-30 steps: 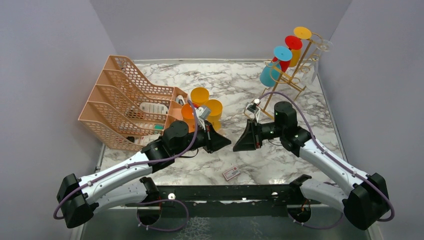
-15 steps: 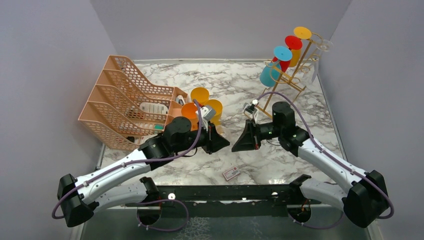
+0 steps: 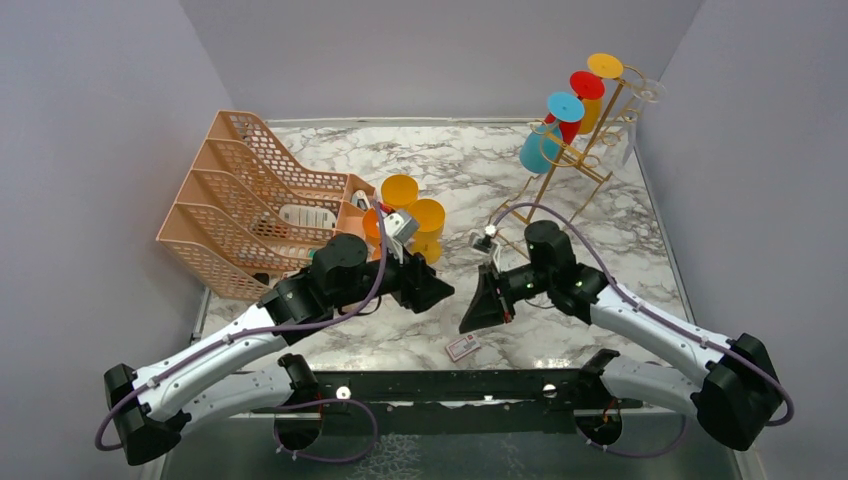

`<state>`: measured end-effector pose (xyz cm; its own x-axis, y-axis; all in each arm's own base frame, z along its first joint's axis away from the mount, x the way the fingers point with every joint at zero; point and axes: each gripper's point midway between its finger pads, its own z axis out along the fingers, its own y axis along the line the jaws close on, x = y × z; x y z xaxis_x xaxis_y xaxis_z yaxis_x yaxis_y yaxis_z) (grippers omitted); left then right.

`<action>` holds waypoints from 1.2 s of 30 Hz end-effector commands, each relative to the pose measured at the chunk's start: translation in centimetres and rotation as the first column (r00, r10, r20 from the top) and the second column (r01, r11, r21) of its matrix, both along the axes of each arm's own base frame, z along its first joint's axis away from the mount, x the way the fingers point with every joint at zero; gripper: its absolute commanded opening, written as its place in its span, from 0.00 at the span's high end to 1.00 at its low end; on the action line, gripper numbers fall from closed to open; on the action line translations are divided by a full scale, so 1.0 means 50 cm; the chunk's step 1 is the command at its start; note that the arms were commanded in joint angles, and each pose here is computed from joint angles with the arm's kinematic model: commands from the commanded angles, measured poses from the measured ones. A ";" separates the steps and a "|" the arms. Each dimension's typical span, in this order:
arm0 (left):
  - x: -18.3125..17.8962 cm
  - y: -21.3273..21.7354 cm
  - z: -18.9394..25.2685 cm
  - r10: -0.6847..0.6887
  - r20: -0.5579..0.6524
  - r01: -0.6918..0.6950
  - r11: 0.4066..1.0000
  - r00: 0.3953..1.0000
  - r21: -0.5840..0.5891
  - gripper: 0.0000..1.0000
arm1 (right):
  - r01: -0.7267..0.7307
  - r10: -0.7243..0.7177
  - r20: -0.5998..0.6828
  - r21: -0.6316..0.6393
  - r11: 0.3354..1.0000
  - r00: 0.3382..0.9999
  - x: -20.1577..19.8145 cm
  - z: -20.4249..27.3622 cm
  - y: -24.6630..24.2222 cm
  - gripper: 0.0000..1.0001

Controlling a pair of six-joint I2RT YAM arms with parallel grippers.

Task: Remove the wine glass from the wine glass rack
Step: Place the wine glass at the center of the board.

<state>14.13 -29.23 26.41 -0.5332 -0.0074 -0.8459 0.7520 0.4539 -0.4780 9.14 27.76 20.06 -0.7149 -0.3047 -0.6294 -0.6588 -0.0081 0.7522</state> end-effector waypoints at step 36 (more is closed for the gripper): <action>0.044 0.139 0.023 -0.183 -0.161 0.118 0.930 0.970 -0.349 0.10 | -0.439 -0.060 0.877 0.297 0.848 0.477 -0.088 0.000 -0.022 0.99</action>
